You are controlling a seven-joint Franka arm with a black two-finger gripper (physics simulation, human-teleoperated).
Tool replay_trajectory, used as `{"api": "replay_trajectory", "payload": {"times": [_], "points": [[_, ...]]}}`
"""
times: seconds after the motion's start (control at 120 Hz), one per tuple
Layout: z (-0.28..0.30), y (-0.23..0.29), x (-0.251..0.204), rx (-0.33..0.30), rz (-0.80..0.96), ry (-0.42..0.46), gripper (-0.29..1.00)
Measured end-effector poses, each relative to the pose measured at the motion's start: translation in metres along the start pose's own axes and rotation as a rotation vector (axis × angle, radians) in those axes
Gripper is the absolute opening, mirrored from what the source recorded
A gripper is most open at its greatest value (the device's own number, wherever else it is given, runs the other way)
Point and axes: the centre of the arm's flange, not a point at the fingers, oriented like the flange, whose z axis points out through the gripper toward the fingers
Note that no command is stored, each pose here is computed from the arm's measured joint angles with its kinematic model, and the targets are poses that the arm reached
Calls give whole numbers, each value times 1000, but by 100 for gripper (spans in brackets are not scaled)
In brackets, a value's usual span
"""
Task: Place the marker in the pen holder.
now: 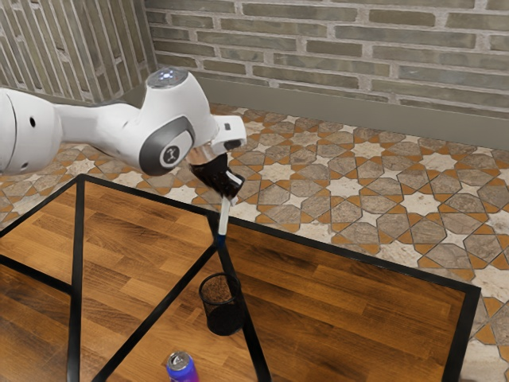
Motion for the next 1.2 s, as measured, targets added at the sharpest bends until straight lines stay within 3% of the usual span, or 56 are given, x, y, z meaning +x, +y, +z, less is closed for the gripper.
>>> {"api": "replay_trajectory", "payload": {"times": [0.158, 0.442, 0.725, 0.883, 0.983, 1.033, 1.2], "points": [[13, 17, -2, -11, 20, -18, -7], [-19, 46, -29, -28, 66, -55, -7], [10, 97, -88, -41, 164, -209, -6], [16, 98, -91, -55, 180, -247, 28], [-88, 77, -10, -54, 167, -127, 44], [-137, 61, 13, -47, 164, -107, 49], [-171, -4, 11, -32, 161, -246, 61]]}}
